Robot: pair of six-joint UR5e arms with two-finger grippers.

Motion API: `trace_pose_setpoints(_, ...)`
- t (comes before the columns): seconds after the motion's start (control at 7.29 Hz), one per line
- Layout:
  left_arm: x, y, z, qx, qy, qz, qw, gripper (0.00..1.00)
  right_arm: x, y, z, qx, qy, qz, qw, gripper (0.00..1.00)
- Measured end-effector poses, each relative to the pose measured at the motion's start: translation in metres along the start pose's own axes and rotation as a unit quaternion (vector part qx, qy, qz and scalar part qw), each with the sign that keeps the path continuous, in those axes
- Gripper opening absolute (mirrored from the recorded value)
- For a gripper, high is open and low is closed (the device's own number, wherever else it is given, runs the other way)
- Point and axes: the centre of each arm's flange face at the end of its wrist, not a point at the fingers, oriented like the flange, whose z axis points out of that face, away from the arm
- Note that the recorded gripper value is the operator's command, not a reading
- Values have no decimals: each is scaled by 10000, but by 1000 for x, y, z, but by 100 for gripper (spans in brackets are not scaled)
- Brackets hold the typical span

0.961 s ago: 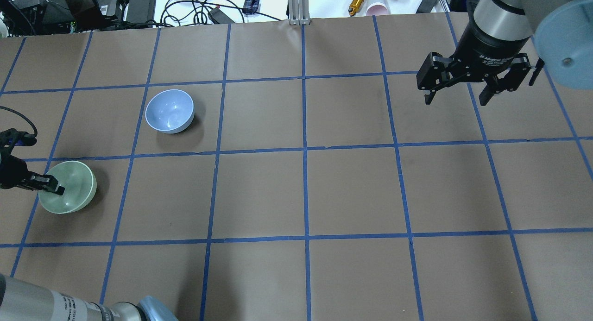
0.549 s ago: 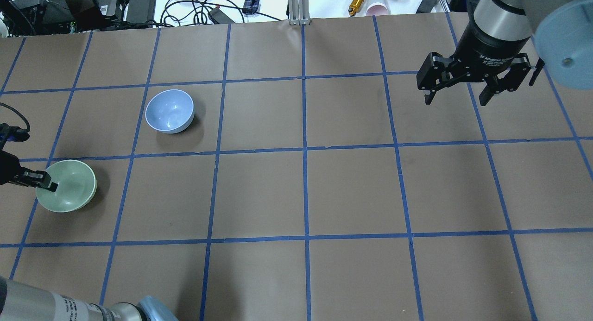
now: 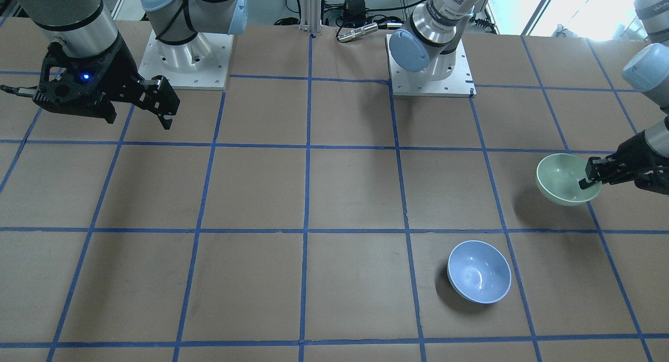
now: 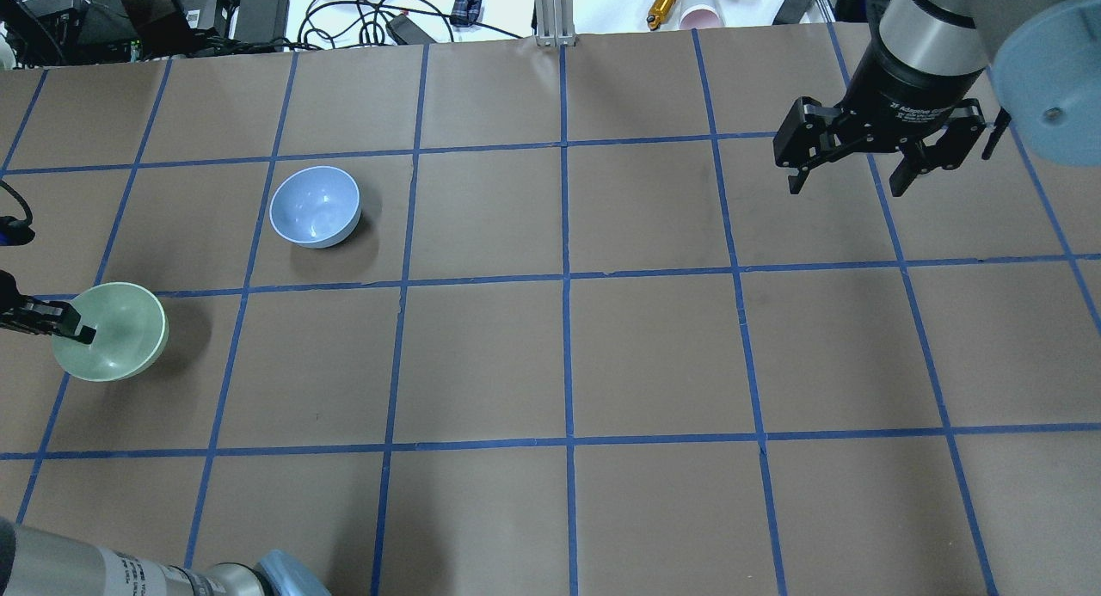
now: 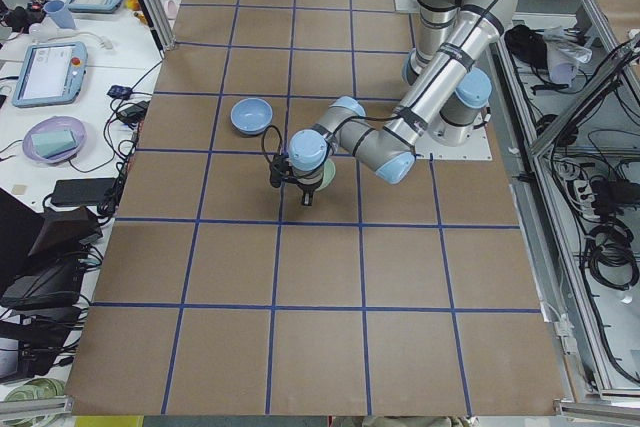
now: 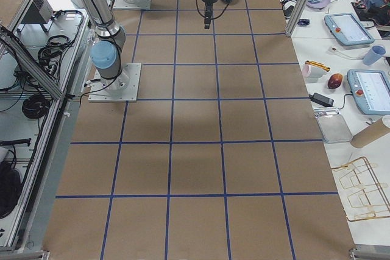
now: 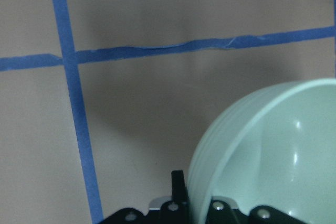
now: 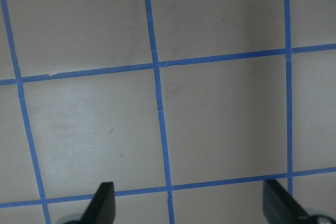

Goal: Stack green bowl on blue bowl
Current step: 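Carry the green bowl with the left gripper over the blue bowl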

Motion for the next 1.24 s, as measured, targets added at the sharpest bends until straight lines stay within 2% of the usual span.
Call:
trace_pose_setpoints(0.27,4,-20,-24,145,138,-231,9995,2,0,0,0,0,0,0,10000,100)
trace_pose_setpoints(0.69,66,-89,-58,341,331,-626,9969,2,0,0,0,-1,0,0,10000,100)
trace_pose_setpoints(0.96,104,-119,-49,326,587,-1080,9919,2,0,0,0,-2,0,0,10000,100)
trace_pose_setpoints(1.24,161,-155,-26,274,621,-1429,9874,2,0,0,0,0,0,0,10000,100)
